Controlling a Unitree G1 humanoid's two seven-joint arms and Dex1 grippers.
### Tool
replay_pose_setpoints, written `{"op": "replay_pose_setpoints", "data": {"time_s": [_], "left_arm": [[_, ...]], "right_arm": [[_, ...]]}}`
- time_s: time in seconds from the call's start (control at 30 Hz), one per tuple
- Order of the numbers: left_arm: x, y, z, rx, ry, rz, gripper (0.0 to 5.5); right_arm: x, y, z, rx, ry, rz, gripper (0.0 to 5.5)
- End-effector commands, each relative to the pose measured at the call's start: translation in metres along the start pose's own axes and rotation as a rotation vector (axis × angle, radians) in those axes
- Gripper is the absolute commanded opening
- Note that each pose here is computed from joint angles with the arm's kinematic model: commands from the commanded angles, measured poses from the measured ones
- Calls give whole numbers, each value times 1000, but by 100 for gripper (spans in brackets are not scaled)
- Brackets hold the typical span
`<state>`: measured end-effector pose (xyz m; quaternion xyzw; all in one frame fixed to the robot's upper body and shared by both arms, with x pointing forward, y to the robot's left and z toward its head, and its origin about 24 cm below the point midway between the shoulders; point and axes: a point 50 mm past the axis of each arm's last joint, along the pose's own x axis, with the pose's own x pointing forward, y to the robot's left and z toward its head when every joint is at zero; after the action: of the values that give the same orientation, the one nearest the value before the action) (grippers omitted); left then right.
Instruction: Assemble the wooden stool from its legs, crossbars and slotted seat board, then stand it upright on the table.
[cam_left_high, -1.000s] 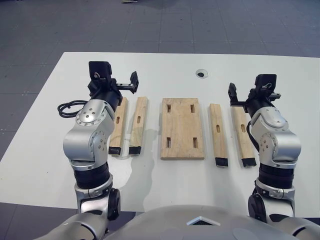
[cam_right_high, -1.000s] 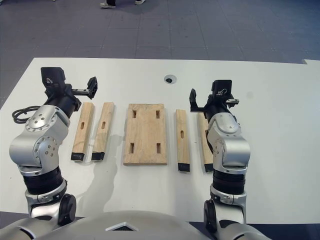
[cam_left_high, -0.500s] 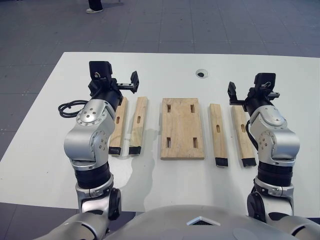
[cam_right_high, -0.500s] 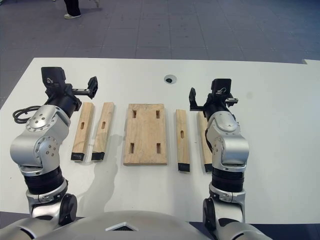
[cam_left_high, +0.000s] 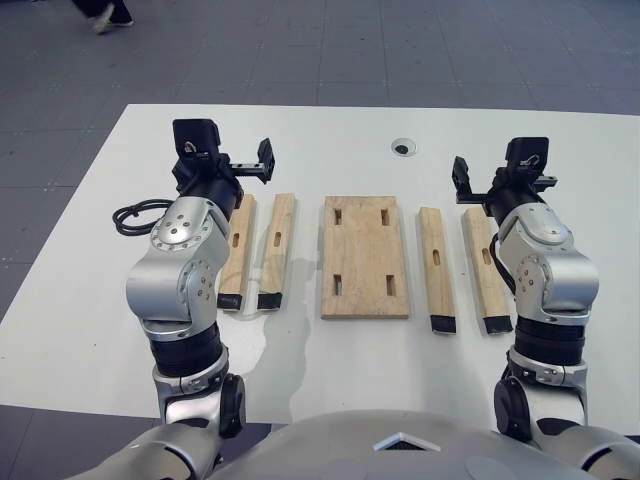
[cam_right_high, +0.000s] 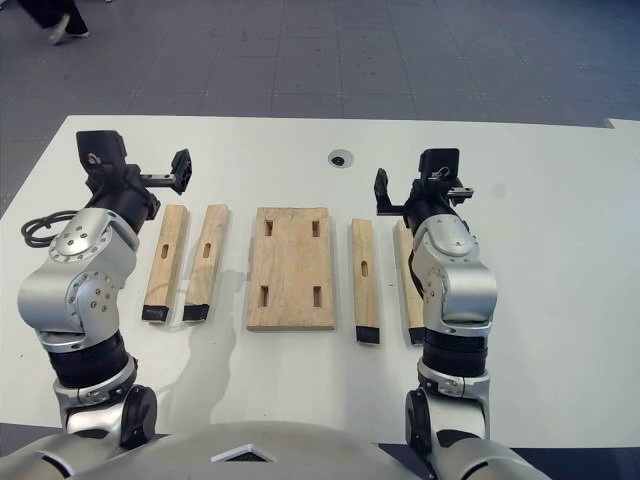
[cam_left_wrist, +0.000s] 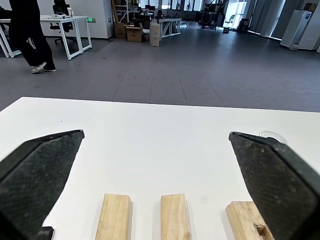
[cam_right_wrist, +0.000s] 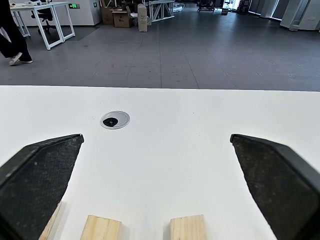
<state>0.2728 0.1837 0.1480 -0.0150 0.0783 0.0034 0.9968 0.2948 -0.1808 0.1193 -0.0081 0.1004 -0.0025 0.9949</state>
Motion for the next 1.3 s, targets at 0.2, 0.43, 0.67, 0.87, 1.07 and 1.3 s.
{"op": "replay_pose_setpoints", "data": {"time_s": [0.2, 0.43, 0.67, 0.87, 1.07, 1.3], "left_arm": [[-9, 11, 1, 6, -7, 68, 538], [-20, 16, -3, -3, -6, 115, 538], [-27, 16, -7, -15, 2, 136, 538], [-28, 15, -7, -18, 3, 137, 538], [-29, 14, -6, -22, 0, 136, 538], [-29, 12, -3, -15, -4, 125, 538]], "right_arm": [[-25, -39, 12, -70, 20, -74, 550], [-68, -53, -33, -82, 300, 38, 550], [-72, -73, -38, -112, 332, -10, 550], [-77, -88, -60, -129, 393, -58, 550], [-83, -95, -81, -141, 452, -66, 550], [-91, -97, -102, -112, 543, -62, 550]]}}
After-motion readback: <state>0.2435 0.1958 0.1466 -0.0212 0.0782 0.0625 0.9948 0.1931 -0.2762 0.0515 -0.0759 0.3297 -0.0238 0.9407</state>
